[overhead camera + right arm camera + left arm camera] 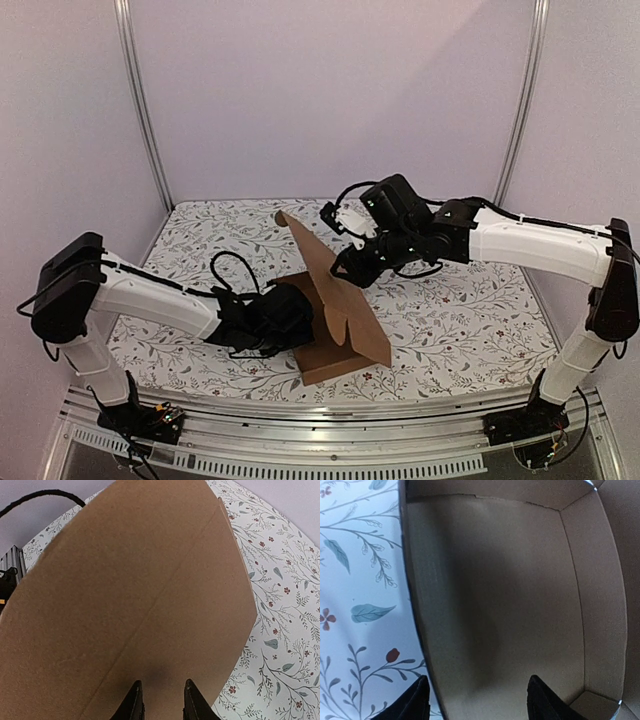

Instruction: Fold the paper box

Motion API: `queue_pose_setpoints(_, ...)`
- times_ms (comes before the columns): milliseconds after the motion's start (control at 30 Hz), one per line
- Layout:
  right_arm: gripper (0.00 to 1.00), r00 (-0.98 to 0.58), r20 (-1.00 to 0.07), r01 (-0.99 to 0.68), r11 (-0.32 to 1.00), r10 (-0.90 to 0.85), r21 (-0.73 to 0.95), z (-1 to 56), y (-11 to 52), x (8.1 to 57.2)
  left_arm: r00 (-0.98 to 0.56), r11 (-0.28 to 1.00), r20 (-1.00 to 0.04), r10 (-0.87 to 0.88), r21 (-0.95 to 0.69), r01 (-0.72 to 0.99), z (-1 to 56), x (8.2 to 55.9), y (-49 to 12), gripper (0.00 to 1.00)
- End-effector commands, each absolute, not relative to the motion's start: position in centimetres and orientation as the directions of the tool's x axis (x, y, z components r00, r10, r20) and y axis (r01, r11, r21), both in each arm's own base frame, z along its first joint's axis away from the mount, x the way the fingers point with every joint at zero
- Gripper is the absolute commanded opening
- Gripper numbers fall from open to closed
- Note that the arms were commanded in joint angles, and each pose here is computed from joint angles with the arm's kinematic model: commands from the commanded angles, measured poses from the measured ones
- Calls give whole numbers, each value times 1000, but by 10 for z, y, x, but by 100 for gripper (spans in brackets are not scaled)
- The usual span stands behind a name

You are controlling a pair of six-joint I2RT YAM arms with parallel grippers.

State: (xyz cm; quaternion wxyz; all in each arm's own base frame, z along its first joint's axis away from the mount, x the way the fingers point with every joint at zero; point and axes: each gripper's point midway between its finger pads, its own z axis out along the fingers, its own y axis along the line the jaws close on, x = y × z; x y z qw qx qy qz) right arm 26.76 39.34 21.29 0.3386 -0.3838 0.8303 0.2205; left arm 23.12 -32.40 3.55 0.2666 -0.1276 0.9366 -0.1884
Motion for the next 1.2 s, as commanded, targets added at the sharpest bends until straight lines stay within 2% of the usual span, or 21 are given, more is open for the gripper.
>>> queue_pose_setpoints(0,26,-497,-712,-785,607,-497,125,197,404,265,-807,921,-523,-274,-384,-64,50,226,-313,68)
queue_pose_setpoints(100,26,-500,-706,-784,608,-502,122,193,404,265,-800,939,-558,-221,-343,-20,59,221,-297,75)
queue_pose_setpoints(333,27,-498,-699,-777,621,-513,98,189,398,265,-745,964,-662,-76,-241,115,95,215,-261,79)
queue_pose_setpoints(733,34,-497,-705,-729,684,-506,23,207,358,231,-657,948,-749,86,-141,285,141,215,-252,78)
queue_pose_setpoints(1000,36,-573,-687,-667,741,-448,73,197,318,191,-621,984,-769,154,60,170,162,224,-199,78)
queue_pose_setpoints(1167,35,-653,-641,-613,778,-403,135,165,302,164,-630,993,-776,35,-46,112,161,239,-173,77)
